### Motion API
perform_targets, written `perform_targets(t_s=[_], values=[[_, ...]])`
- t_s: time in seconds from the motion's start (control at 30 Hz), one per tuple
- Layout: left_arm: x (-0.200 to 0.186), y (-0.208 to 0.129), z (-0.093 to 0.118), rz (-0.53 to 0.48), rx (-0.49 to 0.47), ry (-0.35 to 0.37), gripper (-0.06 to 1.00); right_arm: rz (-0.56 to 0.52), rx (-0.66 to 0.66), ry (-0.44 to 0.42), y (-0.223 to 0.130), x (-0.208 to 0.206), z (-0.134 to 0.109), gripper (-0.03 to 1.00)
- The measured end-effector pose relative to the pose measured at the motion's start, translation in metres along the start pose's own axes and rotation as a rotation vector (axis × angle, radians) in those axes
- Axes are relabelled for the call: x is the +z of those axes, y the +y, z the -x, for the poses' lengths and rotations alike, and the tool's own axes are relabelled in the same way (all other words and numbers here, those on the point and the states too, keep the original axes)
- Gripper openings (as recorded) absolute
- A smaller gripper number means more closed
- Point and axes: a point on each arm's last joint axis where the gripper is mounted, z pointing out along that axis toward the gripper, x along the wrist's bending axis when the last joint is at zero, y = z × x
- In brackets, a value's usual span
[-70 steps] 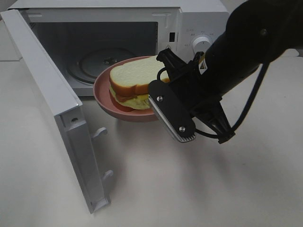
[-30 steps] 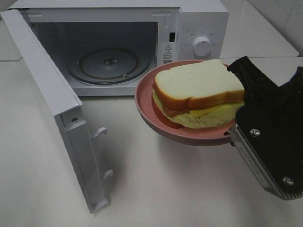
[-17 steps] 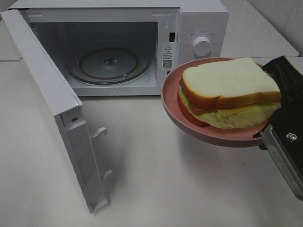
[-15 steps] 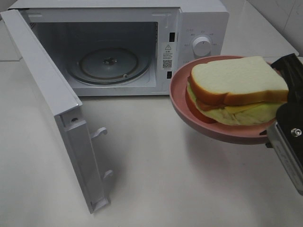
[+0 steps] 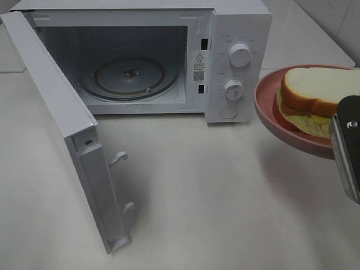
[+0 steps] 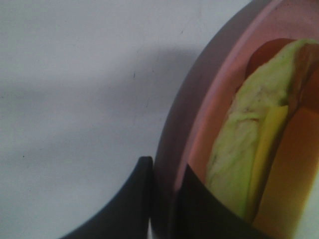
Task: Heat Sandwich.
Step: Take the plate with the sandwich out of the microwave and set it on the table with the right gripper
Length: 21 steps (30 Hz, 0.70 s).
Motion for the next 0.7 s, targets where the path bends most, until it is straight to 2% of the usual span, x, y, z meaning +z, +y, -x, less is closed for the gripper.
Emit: perform_targets(t_s=[0.13,0.2,0.27,0.53,0.57,0.7], values=[[0.000,0.000,0.000,0.000,0.000,0.000,0.99,-0.051,0.160,-0.009,-0.005,0.000,0.000,0.09],[0.000,0.000,0.000,0.000,0.000,0.000,0.99,-0.058,0.183,-0.014,-0.005,0.000,0.001,0.09],[0.000,0.000,0.000,0.000,0.000,0.000,0.99,-0.081,0.264,-0.033,-0.008,0.000,0.002,0.09],[0.000,0.000,0.000,0.000,0.000,0.000,0.99,-0.146,0.427,-0.070,-0.012,0.002,0.005,0.09],[0.000,0.000,0.000,0.000,0.000,0.000,0.99,-0.178,0.477,-0.065,-0.011,0.006,0.005,0.09],[0.000,0.000,0.000,0.000,0.000,0.000,0.99,-0.226,0.538,-0.047,-0.008,0.016,0.006,0.09]])
